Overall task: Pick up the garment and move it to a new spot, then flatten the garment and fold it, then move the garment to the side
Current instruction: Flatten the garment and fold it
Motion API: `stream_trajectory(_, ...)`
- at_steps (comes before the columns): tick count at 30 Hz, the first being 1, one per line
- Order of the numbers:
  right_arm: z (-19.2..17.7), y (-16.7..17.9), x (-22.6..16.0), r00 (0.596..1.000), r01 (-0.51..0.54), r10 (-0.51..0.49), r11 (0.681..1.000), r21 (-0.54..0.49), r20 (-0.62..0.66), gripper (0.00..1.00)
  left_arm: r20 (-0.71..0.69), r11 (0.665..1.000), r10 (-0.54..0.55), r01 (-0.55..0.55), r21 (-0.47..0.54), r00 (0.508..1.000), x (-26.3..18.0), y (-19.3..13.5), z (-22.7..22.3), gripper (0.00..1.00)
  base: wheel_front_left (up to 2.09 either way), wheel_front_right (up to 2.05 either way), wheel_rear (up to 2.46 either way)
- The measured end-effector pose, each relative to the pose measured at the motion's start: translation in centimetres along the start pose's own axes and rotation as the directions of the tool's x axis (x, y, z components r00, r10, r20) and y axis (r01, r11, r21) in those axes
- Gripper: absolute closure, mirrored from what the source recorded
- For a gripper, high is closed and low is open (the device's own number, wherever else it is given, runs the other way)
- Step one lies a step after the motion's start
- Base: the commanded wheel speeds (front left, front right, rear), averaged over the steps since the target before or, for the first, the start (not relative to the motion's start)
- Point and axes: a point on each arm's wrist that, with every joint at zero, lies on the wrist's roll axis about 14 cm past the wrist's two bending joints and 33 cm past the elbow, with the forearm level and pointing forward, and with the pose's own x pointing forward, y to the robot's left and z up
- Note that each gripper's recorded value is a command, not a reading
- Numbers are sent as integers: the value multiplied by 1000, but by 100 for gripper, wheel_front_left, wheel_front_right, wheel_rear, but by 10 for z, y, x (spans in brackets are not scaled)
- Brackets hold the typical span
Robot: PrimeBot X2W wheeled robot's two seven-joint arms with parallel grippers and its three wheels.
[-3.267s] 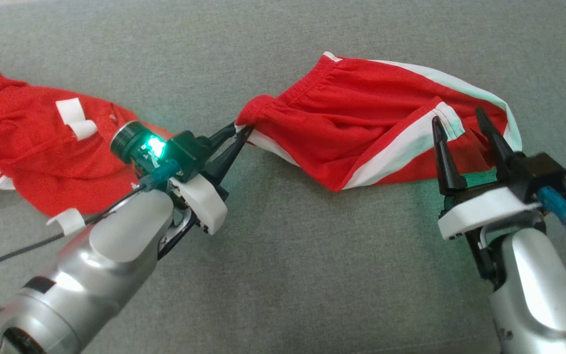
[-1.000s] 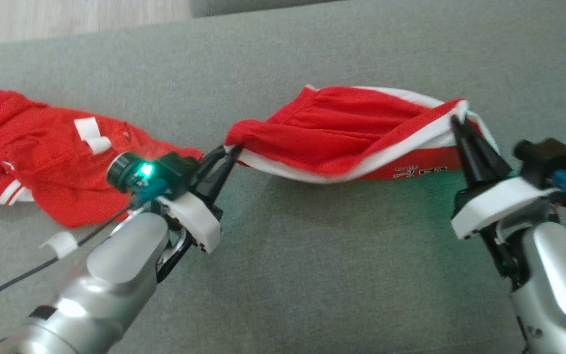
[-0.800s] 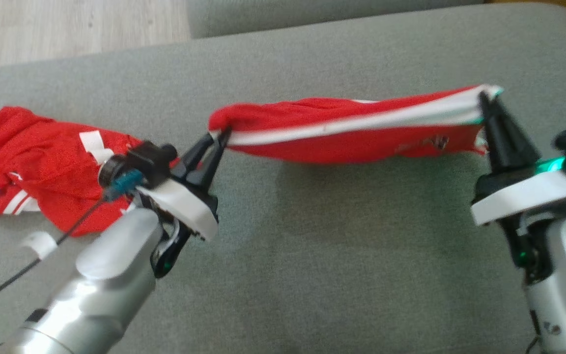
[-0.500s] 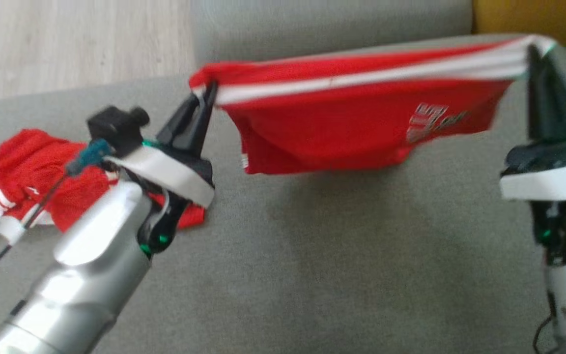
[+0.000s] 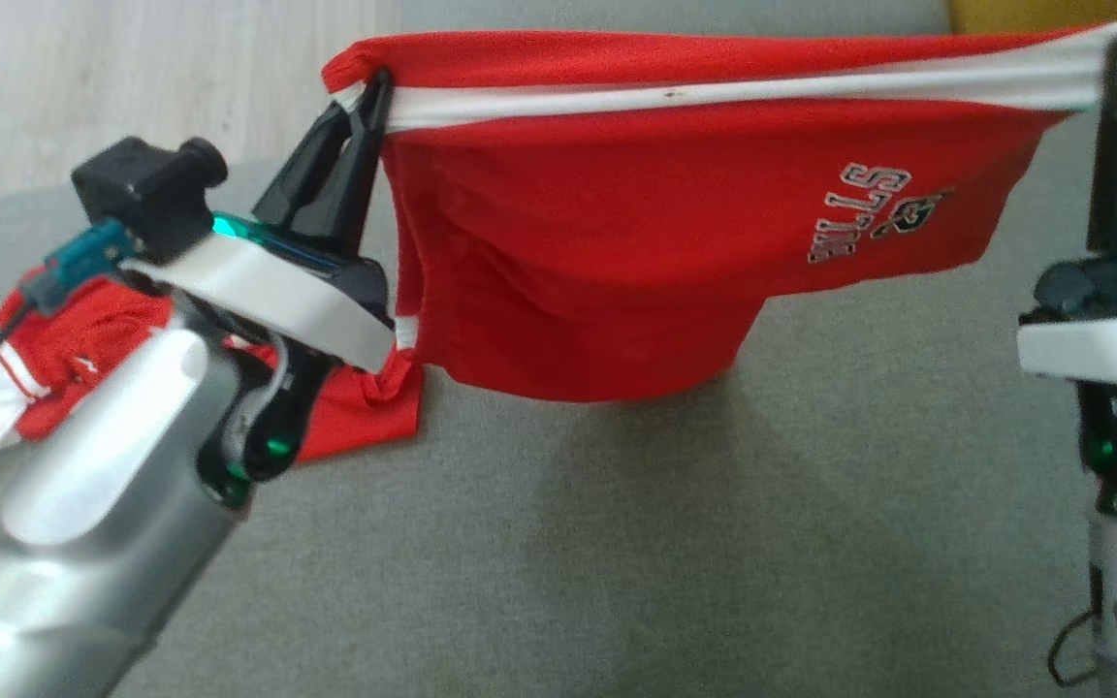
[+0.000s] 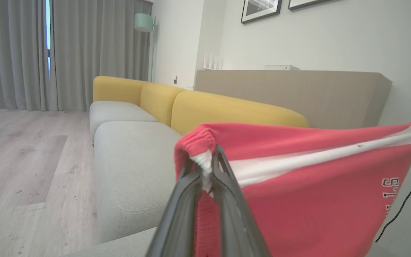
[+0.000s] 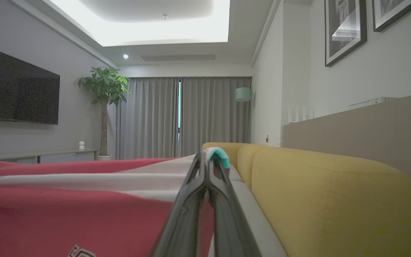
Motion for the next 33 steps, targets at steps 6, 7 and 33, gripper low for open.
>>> stream_trajectory(6, -20, 3, 50, 998, -37, 35, 999, -29, -59, 100, -125, 1000, 17, -17, -1, 992, 31, 32, -22, 100, 0, 0, 0)
stream_trajectory(7, -22, 2, 66, 998, -42, 40, 999, -34, -57, 100, -135, 1000, 18, -19, -1, 991, 42, 41, -21, 100, 0, 0, 0)
stream_trajectory(33, -291, -32, 122, 845, -131, 13, 974, -184, -535, 100, -193, 995, 94, -101, -24, 977, 162, 151, -176, 100, 0, 0, 0)
